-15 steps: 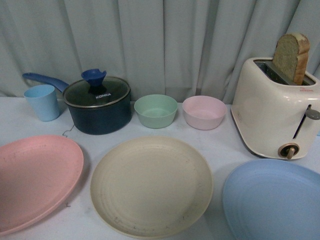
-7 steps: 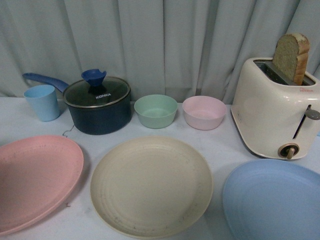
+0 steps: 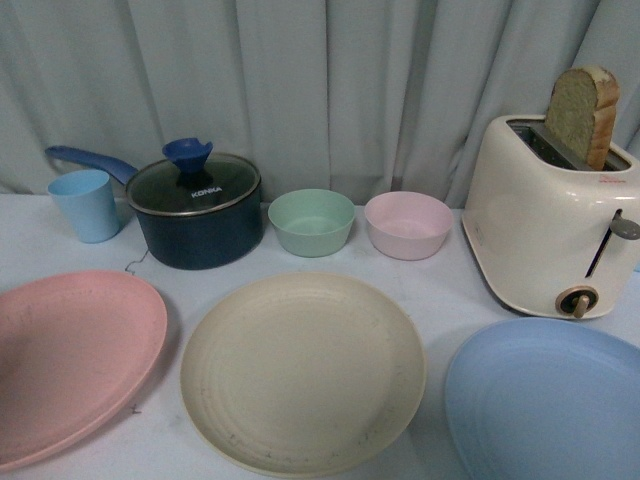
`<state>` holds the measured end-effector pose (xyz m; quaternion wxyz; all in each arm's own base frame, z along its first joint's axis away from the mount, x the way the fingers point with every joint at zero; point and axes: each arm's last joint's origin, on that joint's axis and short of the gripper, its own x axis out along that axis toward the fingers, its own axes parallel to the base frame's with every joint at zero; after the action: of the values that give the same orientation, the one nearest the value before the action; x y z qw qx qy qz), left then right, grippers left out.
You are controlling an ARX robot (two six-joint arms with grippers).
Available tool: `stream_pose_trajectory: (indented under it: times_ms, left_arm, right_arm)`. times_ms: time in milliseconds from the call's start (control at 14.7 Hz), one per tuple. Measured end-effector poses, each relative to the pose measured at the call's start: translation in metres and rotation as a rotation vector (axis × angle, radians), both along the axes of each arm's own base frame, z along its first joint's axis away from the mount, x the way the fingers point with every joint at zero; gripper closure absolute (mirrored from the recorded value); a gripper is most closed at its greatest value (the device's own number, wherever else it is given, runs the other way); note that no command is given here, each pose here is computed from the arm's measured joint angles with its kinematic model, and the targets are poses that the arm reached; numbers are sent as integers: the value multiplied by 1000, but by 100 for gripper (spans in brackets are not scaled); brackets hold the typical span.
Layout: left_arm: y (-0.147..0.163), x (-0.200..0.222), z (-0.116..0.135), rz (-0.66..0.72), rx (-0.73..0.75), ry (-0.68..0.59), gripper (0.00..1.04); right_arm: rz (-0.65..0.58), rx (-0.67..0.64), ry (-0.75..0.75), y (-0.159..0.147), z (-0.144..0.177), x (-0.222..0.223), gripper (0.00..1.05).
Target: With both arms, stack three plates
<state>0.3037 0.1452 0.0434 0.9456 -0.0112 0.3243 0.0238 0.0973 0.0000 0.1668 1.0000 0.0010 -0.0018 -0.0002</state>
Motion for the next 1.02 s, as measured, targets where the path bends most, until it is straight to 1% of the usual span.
stream_pose_trajectory:
  times_ms: [136, 204, 340, 544, 680, 748, 816, 1020]
  left_arm:
    - [-3, -3, -13, -10, 6, 49, 7]
    - [-3, -4, -14, -15, 10, 48, 10]
    - [-3, -4, -13, -10, 28, 43, 31]
    - [-5, -3, -13, -27, 28, 44, 67]
    - [-3, -3, -9, -20, 23, 31, 88]
    - [-3, -3, -6, -18, 14, 20, 95]
    - [-2, -4, -2, -16, 5, 10, 100]
    - [-2, -4, 12, -1, -6, 0, 102]
  right_arm:
    - [0, 0, 0, 0, 0, 0, 6]
    - [0, 0, 0, 0, 0, 0, 6]
    - [0, 0, 0, 0, 0, 0, 6]
    - [0, 0, 0, 0, 0, 0, 6]
    - [0, 0, 0, 0, 0, 0, 6]
    - [0, 0, 0, 0, 0, 0, 6]
    - [0, 0, 0, 0, 0, 0, 6]
    - [0, 0, 0, 0, 0, 0, 6]
